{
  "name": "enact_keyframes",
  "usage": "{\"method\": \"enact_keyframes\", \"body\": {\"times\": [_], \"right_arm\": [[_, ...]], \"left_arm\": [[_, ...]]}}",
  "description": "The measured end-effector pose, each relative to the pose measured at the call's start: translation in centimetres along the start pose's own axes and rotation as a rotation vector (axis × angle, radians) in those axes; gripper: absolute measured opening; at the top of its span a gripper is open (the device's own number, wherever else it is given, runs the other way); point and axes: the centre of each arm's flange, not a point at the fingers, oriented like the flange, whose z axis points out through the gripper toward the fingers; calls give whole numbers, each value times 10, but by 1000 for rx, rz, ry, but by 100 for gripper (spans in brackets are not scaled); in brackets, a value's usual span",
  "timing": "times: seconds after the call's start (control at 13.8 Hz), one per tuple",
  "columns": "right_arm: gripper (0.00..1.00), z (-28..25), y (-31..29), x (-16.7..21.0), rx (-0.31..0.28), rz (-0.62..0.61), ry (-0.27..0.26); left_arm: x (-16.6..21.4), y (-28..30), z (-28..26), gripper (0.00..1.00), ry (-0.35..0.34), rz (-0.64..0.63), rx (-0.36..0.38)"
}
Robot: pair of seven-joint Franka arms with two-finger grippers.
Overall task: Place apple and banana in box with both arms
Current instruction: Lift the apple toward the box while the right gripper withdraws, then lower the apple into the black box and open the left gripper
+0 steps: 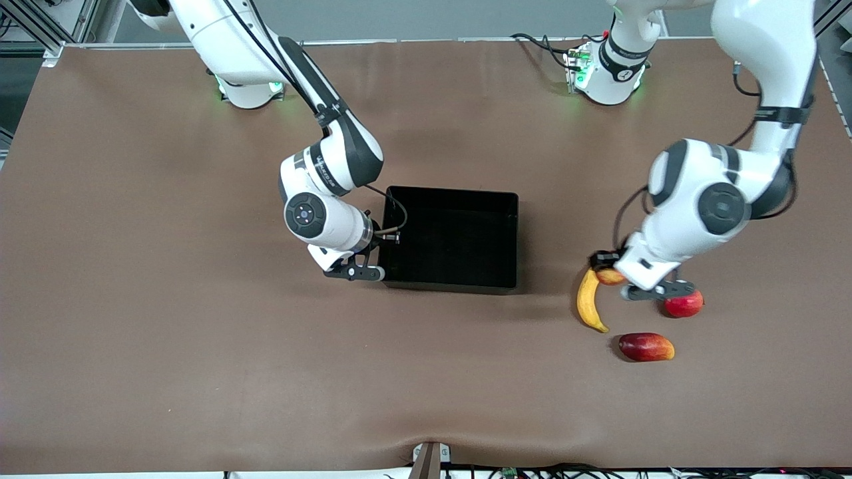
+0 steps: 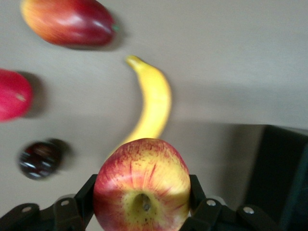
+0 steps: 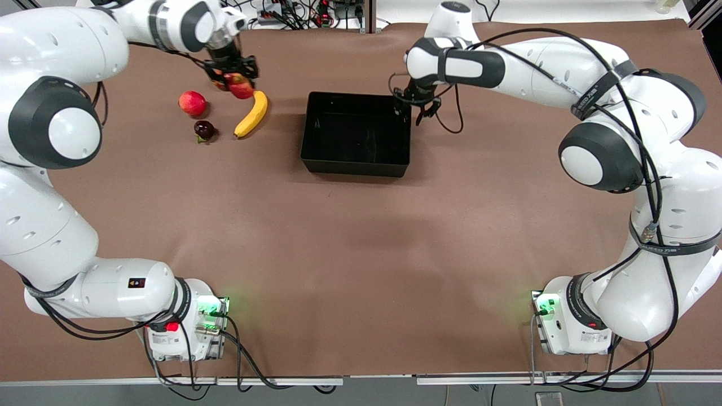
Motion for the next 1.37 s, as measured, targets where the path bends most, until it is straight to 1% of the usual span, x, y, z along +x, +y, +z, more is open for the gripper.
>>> {"method": "enact_keyframes", "body": {"times": [0.07, 0.22, 0.29, 0.36, 0.51, 0.58, 0.65, 0.8, 0.94, 1.01, 1.16, 1.23, 1.37], "right_arm": [[84, -18, -2, 4, 15, -1, 19], [100, -61, 9, 14, 30, 13, 46], [100, -86, 22, 21, 15, 25, 36], [100, -116, 39, 27, -28, 29, 16], [100, -174, 76, 38, -139, 38, -12], [100, -198, 95, 42, -166, 58, -18], [100, -215, 115, 47, -174, 87, -28], [100, -244, 163, 59, -160, 100, -33], [100, -283, 204, 63, -131, 51, 0], [100, -306, 221, 58, -117, 29, 21], [100, -352, 247, 37, -106, 10, 48], [100, -372, 256, 23, -116, 13, 66], [100, -401, 276, -5, -160, 22, 98]], "left_arm": [[-12, 26, 0, 76, -6, -33, -10], [-37, 73, 2, 76, -15, -82, -16], [-51, 97, 5, 76, -20, -109, -13], [-66, 121, 9, 76, -25, -140, -9], [-95, 162, 20, 76, -38, -185, -1], [-107, 178, 28, 76, -38, -202, 4], [-116, 191, 38, 76, -28, -219, 15], [-127, 208, 68, 76, 3, -250, 47], [-130, 216, 100, 76, 17, -269, 47], [-129, 217, 114, 76, 16, -274, 41], [-129, 217, 133, 76, 7, -276, 39], [-129, 217, 139, 76, 2, -276, 41], [-131, 217, 146, 76, -6, -284, 48]]}}
